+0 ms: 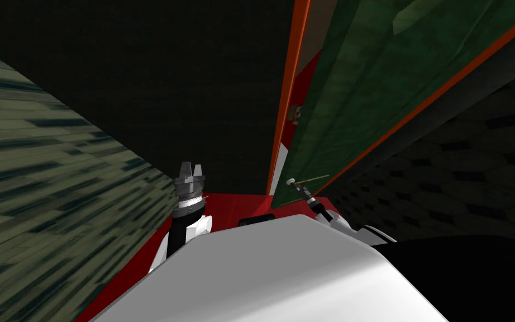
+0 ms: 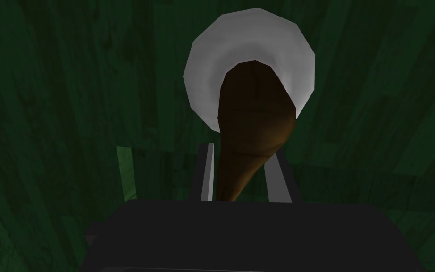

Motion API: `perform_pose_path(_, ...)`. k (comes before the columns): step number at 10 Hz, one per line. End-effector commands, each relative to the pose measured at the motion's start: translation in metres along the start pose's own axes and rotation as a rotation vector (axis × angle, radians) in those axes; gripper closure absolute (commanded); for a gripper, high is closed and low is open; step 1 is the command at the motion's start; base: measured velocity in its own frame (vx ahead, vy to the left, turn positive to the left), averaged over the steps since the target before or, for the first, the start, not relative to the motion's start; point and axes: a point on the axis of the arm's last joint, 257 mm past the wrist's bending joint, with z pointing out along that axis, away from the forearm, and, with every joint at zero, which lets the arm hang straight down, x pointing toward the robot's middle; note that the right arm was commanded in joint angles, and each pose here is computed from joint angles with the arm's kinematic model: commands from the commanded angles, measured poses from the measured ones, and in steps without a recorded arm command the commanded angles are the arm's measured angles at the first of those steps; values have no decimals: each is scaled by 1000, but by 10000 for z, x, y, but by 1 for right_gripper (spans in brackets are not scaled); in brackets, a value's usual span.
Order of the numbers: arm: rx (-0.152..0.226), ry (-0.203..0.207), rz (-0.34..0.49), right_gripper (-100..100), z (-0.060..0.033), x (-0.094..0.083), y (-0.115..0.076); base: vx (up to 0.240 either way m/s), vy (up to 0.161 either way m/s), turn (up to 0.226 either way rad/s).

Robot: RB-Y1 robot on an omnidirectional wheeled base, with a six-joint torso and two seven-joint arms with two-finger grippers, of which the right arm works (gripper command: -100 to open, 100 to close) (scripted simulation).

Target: Pull the door open

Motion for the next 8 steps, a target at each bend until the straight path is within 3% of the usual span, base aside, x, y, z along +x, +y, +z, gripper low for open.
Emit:
perform_pose_path(1,-2,9,-5,100,-112,-35,22,-216,-102,184)
perform_pose_path(2,-3,15,-5,100,-168,-43,29,-227,-76,158)
perform_pose_path(5,4,20,0,100,-205,-14,-1,-105,-36,32)
perform_pose_path(8,3,28,-1,100,-331,-34,-2,-202,-90,214)
